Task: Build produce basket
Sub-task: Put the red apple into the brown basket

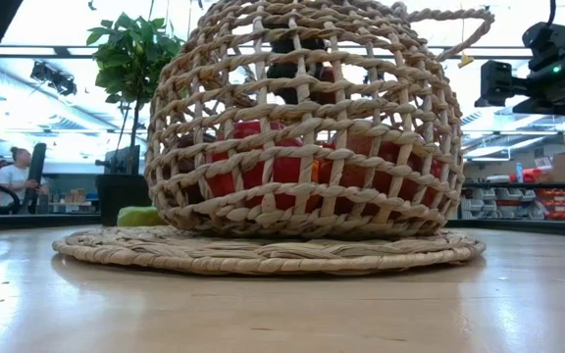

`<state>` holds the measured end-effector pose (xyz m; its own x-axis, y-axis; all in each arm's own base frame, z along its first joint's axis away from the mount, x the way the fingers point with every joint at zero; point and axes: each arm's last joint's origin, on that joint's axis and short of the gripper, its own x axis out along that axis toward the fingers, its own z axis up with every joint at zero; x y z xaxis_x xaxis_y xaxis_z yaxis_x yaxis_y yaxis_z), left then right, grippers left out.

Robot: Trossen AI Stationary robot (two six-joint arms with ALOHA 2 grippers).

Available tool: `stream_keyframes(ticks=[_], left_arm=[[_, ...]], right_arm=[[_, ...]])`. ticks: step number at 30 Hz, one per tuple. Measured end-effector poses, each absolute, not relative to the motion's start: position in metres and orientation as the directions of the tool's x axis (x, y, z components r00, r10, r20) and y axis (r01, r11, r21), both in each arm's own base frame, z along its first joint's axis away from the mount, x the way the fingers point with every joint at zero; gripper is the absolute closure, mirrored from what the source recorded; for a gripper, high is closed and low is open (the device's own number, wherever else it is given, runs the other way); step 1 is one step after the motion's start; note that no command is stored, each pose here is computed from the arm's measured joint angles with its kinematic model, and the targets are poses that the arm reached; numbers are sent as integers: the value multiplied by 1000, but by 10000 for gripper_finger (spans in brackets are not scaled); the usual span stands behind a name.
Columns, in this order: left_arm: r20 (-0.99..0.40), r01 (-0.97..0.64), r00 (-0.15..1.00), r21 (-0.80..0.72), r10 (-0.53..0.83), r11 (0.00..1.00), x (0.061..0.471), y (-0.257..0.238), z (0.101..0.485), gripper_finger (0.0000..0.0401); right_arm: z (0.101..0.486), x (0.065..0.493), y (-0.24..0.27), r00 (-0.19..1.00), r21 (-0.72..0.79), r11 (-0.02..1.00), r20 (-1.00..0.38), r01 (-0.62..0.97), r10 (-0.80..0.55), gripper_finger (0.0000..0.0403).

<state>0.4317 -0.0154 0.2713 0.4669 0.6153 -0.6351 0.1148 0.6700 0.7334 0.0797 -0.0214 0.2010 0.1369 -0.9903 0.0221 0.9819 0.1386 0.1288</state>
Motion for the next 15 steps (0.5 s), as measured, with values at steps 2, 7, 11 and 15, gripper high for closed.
stream_keyframes(ticks=[2, 7, 11, 15], left_arm=[[-685, 72, 471, 658, 556, 749, 430, -16, 270, 53], [-800, -48, 417, 455, 432, 889, 424, -7, 263, 47], [-836, -149, 400, 346, 376, 926, 422, 2, 263, 47], [-845, -337, 448, 144, 293, 931, 425, 18, 286, 47]], right_arm=[[201, 80, -21, 137, 129, 139, 22, 982, -990, 54], [201, 80, -21, 136, 129, 138, 22, 982, -990, 54], [201, 80, -21, 136, 130, 138, 22, 982, -990, 54], [201, 80, -21, 136, 128, 138, 22, 982, -990, 54]])
